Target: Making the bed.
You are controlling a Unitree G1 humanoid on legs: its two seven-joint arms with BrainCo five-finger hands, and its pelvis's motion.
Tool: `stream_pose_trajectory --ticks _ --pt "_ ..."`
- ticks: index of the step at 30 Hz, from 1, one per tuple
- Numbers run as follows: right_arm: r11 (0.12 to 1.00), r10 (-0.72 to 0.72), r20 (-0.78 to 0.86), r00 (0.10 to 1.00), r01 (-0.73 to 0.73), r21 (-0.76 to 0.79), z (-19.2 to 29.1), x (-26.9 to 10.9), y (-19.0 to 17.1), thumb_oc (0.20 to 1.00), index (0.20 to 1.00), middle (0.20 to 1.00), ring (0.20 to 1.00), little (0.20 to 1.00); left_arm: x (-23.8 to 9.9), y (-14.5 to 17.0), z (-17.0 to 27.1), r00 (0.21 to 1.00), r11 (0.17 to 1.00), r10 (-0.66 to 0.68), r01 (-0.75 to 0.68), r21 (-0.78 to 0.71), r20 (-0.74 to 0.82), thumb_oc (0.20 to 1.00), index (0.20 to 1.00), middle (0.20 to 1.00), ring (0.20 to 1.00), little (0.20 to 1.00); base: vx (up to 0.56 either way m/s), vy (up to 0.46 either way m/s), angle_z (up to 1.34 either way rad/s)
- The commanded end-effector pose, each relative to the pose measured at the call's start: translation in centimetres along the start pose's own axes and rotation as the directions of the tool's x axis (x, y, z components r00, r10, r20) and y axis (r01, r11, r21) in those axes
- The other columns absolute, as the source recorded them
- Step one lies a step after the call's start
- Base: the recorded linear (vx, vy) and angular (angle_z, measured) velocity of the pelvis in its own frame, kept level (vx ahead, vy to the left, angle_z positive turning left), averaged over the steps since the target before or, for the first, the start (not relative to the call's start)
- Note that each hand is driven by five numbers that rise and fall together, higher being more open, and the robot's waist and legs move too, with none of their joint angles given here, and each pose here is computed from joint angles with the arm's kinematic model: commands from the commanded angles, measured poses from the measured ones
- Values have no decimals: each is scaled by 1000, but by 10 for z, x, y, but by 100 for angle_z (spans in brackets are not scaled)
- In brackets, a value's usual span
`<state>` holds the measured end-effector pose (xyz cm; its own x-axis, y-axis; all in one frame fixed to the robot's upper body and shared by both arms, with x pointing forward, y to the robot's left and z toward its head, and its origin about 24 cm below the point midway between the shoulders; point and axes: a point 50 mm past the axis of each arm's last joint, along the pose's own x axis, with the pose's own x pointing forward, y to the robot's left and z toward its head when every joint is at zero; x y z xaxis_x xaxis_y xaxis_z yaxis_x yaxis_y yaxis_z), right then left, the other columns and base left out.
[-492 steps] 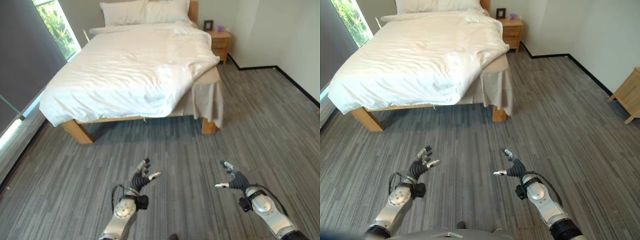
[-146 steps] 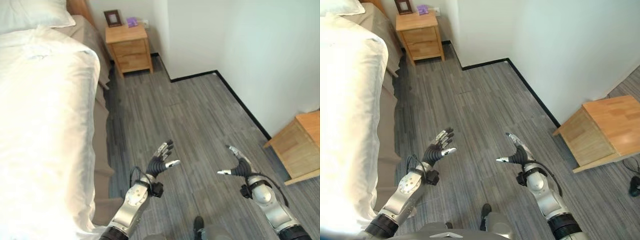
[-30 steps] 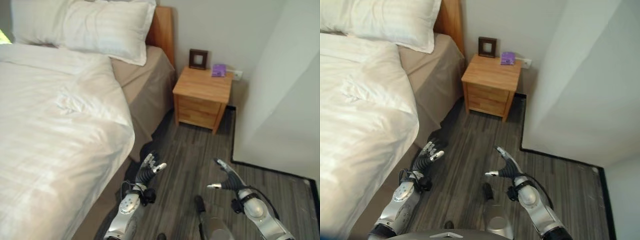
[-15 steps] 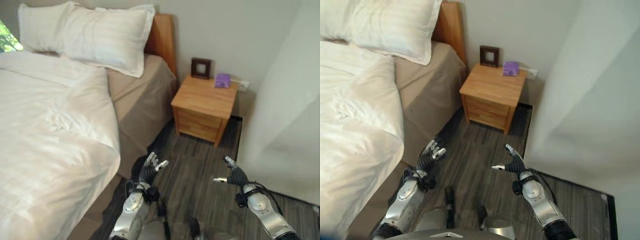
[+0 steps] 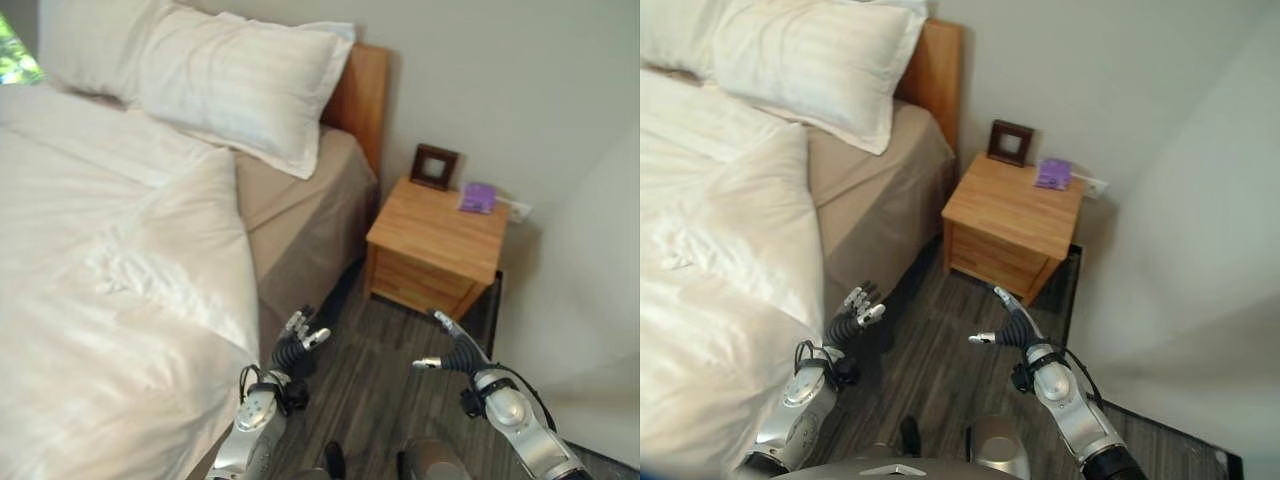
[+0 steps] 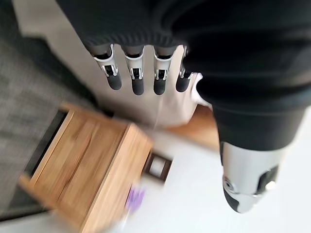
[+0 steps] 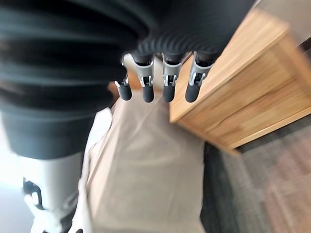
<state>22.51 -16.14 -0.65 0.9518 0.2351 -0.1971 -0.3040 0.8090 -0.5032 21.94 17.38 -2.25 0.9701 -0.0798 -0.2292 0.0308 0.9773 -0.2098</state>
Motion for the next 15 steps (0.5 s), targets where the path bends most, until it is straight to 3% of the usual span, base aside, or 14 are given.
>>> stream_pose_trajectory --ticks 1,10,15 --pt "998 -51 162 985 54 -13 34 15 -15 1000 1000 1000 1000 1000 -2 3 25 992 1000 -27 25 17 126 1000 1000 1000 1000 1000 294 -145 87" --pt "999 -46 300 953 51 -11 70 33 -27 1000 1000 1000 1000 1000 3 27 59 959 993 81 -101 59 273 1000 1000 1000 1000 1000 137 -164 58" --pt "986 -88 350 933 132 -103 86 43 -48 1000 1000 1000 1000 1000 0 46 65 942 983 162 -181 41 293 1000 1000 1000 1000 1000 62 -46 133"
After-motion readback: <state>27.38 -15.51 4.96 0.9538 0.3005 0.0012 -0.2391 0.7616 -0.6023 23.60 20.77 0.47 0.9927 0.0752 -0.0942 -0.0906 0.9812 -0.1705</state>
